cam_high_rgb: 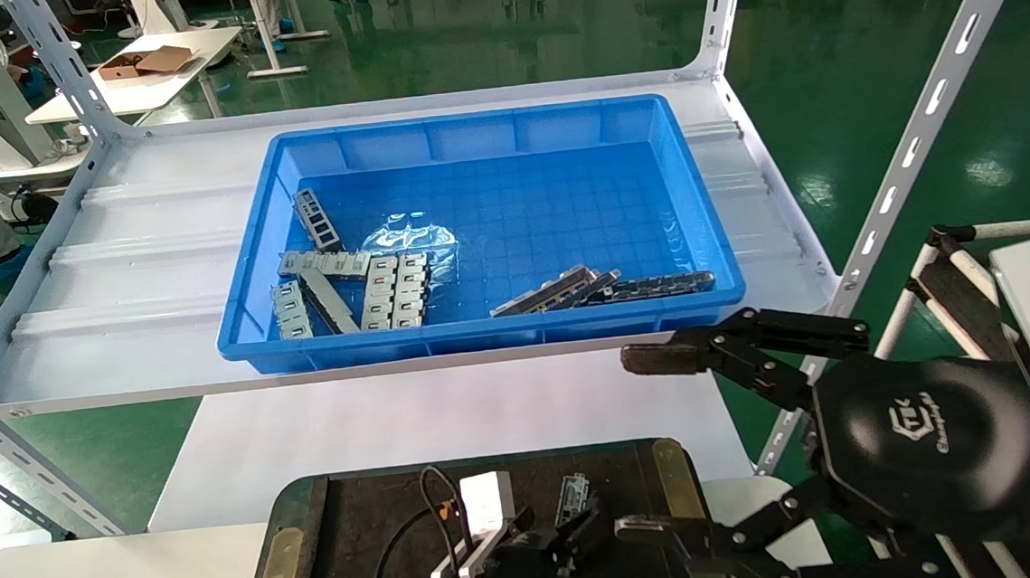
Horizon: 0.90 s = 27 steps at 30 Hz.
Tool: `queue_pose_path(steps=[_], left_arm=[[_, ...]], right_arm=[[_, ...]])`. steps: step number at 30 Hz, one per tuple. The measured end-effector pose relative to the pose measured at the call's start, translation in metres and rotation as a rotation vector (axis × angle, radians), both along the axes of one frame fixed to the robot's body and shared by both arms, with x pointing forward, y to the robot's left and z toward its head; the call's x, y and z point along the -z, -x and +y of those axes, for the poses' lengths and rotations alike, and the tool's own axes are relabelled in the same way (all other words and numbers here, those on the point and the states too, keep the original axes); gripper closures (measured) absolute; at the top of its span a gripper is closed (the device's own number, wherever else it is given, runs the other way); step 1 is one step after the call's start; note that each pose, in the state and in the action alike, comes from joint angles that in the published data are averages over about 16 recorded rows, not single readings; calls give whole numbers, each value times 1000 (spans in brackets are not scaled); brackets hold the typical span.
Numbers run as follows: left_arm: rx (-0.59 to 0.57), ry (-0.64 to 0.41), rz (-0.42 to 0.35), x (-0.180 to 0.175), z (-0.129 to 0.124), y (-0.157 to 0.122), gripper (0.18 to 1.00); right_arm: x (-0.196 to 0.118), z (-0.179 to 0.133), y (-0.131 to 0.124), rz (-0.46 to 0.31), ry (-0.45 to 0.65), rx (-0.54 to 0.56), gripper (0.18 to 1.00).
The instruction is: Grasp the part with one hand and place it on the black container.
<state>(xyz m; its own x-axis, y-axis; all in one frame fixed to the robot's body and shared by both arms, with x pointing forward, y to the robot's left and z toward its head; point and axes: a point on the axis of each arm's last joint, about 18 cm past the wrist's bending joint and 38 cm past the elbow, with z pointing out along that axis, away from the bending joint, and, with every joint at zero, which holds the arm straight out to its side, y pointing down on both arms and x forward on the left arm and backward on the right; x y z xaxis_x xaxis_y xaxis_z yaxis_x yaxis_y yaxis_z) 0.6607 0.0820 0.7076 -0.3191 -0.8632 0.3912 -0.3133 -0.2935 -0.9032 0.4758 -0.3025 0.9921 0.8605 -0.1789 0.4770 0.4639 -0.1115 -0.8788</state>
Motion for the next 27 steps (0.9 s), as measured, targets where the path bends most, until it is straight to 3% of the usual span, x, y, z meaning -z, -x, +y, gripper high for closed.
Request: queue_pose_path(steps=[13, 27], left_arm=[[209, -88, -57, -39, 55, 18, 203], [352, -243, -106, -61, 119, 41, 184]], right_arm=[[0, 0, 0, 0, 0, 0, 240], [0, 0, 0, 0, 0, 0, 180]])
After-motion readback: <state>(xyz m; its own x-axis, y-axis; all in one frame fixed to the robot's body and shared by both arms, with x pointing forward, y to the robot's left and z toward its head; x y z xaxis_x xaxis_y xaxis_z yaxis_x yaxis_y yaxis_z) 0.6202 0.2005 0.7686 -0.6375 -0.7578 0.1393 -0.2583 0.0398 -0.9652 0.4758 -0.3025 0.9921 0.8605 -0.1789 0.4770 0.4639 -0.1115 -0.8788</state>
